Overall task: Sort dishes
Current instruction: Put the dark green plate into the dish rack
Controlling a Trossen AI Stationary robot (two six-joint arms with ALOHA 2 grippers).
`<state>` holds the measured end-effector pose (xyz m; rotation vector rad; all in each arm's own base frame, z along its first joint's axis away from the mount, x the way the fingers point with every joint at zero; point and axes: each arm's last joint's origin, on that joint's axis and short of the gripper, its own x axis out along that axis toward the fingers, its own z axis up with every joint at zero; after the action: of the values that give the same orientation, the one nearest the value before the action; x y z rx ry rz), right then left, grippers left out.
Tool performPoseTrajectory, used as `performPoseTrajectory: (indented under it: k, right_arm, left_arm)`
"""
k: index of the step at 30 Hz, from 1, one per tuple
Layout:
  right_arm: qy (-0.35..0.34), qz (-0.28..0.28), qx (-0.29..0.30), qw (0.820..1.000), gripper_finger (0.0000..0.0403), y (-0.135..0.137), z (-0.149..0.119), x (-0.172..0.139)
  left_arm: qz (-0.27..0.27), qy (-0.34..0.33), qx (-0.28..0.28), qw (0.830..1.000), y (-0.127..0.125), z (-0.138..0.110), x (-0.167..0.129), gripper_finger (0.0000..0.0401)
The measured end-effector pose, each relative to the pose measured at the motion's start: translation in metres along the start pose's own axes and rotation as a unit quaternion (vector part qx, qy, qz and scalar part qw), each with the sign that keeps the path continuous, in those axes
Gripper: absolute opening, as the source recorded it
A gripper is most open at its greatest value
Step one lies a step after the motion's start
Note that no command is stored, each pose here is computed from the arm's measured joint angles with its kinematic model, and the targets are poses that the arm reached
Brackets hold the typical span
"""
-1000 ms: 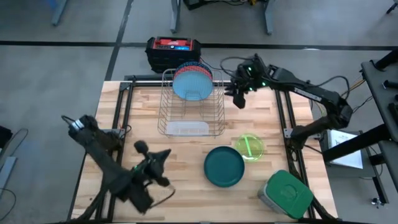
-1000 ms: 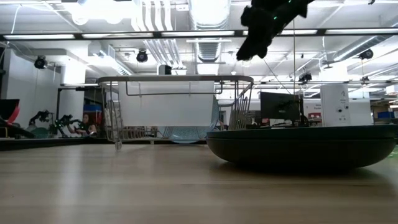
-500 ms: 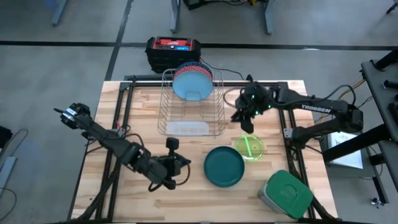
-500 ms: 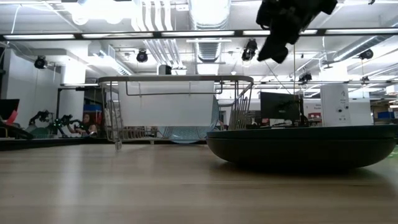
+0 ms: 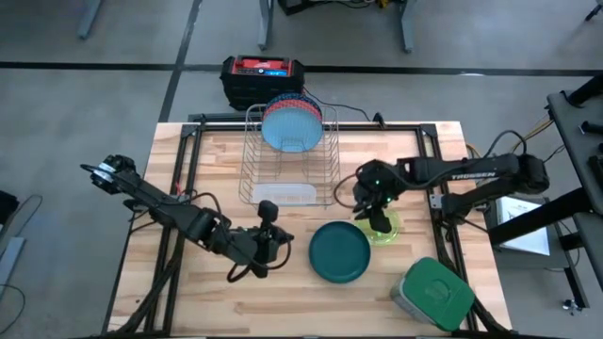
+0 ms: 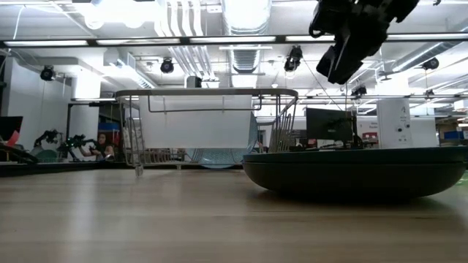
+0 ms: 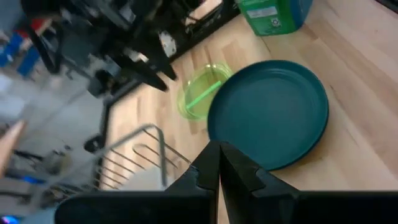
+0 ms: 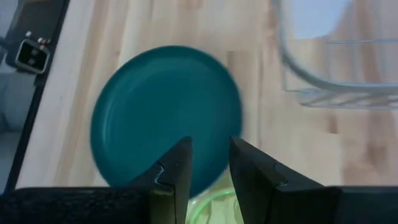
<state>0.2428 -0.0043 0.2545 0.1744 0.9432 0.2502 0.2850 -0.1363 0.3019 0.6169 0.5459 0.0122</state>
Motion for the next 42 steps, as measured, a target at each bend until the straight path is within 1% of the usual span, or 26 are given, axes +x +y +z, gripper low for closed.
performPoseTrajectory:
  k: [4, 7, 8, 11, 14, 17, 20, 24, 30, 36, 42]
  right_arm:
    - [0.009, 0.012, -0.021, 1.0, 0.0105, 0.008, 0.002, 0.014]
    - [0.01, 0.012, -0.009, 1.0, 0.011, 0.009, 0.006, 0.028]
    - [0.013, 0.006, -0.004, 1.0, 0.0112, 0.008, 0.006, 0.033]
    - [0.034, -0.04, 0.01, 0.999, 0.0115, 0.002, 0.005, 0.048]
    - [0.061, -0.067, 0.016, 0.996, 0.0113, -0.003, 0.001, 0.061]
    - [0.081, -0.071, 0.021, 0.994, 0.0109, -0.007, -0.002, 0.071]
    - [0.099, -0.074, 0.04, 0.991, 0.0109, -0.01, -0.005, 0.082]
    - [0.123, -0.096, 0.051, 0.986, 0.0114, -0.015, -0.01, 0.096]
    - [0.129, -0.105, 0.052, 0.985, 0.0113, -0.018, -0.01, 0.104]
    - [0.12, -0.1, 0.053, 0.986, 0.0102, -0.016, -0.009, 0.1]
    - [0.123, -0.097, 0.051, 0.986, 0.011, -0.015, -0.01, 0.098]
  left_arm:
    - [0.002, -0.004, 0.018, 1.0, 0.003, 0.004, -0.001, 0.0]
    - [0.01, 0.009, 0.031, 0.999, 0.002, 0.0, -0.001, 0.0]
    - [0.018, 0.019, 0.035, 0.999, 0.002, -0.002, 0.0, 0.0]
    - [0.048, 0.048, 0.03, 0.997, 0.001, -0.009, 0.0, 0.0]
    - [0.06, 0.068, 0.028, 0.995, 0.001, -0.014, 0.001, 0.0]
    - [0.06, 0.079, 0.023, 0.995, 0.0, -0.016, 0.0, 0.0]
    - [0.062, 0.082, 0.02, 0.994, 0.0, -0.017, 0.0, 0.0]
    - [0.088, 0.09, 0.022, 0.992, 0.002, -0.018, 0.0, 0.0]
    - [0.108, 0.105, 0.018, 0.988, 0.003, -0.021, -0.001, 0.0]
    - [0.109, 0.112, 0.01, 0.988, 0.002, -0.022, -0.001, 0.0]
    - [0.109, 0.113, 0.01, 0.988, 0.002, -0.023, -0.001, 0.0]
